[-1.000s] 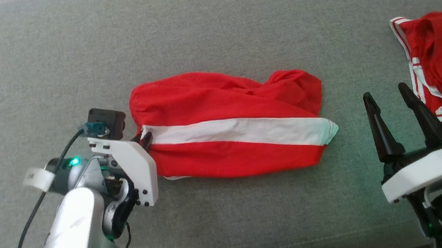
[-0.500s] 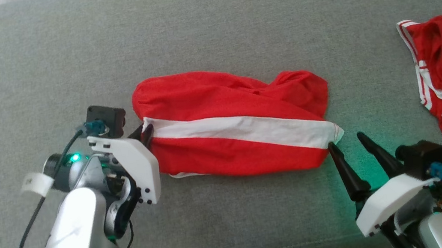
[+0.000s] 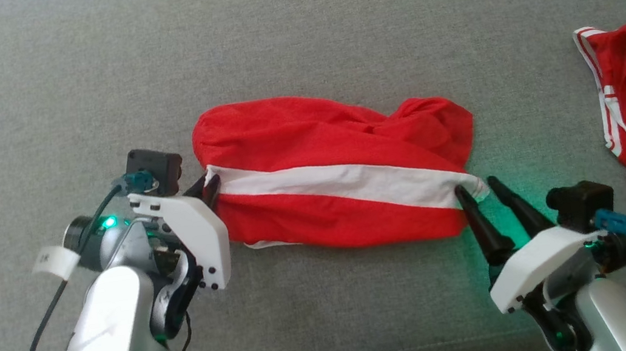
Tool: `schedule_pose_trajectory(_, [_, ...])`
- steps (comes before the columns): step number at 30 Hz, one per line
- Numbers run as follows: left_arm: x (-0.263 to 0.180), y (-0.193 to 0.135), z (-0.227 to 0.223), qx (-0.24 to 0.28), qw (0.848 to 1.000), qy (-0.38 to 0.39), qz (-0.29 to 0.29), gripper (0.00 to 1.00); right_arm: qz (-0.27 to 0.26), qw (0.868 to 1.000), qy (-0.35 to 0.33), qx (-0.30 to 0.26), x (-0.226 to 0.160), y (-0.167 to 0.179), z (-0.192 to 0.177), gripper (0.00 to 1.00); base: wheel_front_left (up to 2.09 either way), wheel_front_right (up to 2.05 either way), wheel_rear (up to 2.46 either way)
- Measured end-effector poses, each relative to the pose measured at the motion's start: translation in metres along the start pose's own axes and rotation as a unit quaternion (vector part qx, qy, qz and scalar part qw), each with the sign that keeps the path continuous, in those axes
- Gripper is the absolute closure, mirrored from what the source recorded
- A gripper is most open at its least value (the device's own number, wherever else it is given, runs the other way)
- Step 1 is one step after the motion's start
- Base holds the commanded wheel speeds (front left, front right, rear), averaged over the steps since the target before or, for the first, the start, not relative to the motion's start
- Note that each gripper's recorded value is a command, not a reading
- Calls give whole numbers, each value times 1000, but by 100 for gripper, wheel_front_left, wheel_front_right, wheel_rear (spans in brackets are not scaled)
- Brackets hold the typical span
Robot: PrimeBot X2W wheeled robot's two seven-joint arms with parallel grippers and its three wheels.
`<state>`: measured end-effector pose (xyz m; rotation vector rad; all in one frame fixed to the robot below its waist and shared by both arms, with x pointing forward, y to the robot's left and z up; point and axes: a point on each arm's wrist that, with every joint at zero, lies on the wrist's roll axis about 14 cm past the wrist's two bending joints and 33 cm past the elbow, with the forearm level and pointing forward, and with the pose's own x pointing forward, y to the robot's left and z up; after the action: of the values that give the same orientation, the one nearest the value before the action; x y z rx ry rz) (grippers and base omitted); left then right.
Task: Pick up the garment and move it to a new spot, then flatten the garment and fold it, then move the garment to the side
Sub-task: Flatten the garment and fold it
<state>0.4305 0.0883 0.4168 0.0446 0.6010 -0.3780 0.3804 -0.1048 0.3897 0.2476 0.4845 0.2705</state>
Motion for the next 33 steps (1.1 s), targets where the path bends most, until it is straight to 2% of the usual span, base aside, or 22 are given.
schedule_pose_trajectory(1, [0, 0, 1, 1, 1000, -2, 0, 100, 1, 1000, -1, 0, 0, 1, 0, 100, 0, 0, 0])
schedule_pose_trajectory(10, [-5, 2, 16, 2, 999, -38, 7, 100, -1, 999, -48, -22, -2, -5, 25, 100, 0, 0, 0])
schedule_pose_trajectory(18, [-20, 5, 57, 3, 992, -124, 18, 100, 4, 988, -135, -76, -15, -3, 85, 100, 0, 0, 0])
schedule_pose_trajectory(25, [-46, -2, 109, 14, 974, -225, 15, 100, 13, 956, -252, -150, -38, 8, 175, 100, 0, 0, 0])
schedule_pose_trajectory(33, [-103, -10, 202, 45, 926, -375, 14, 100, 5, 908, -359, -216, -87, 24, 258, 100, 0, 0, 0])
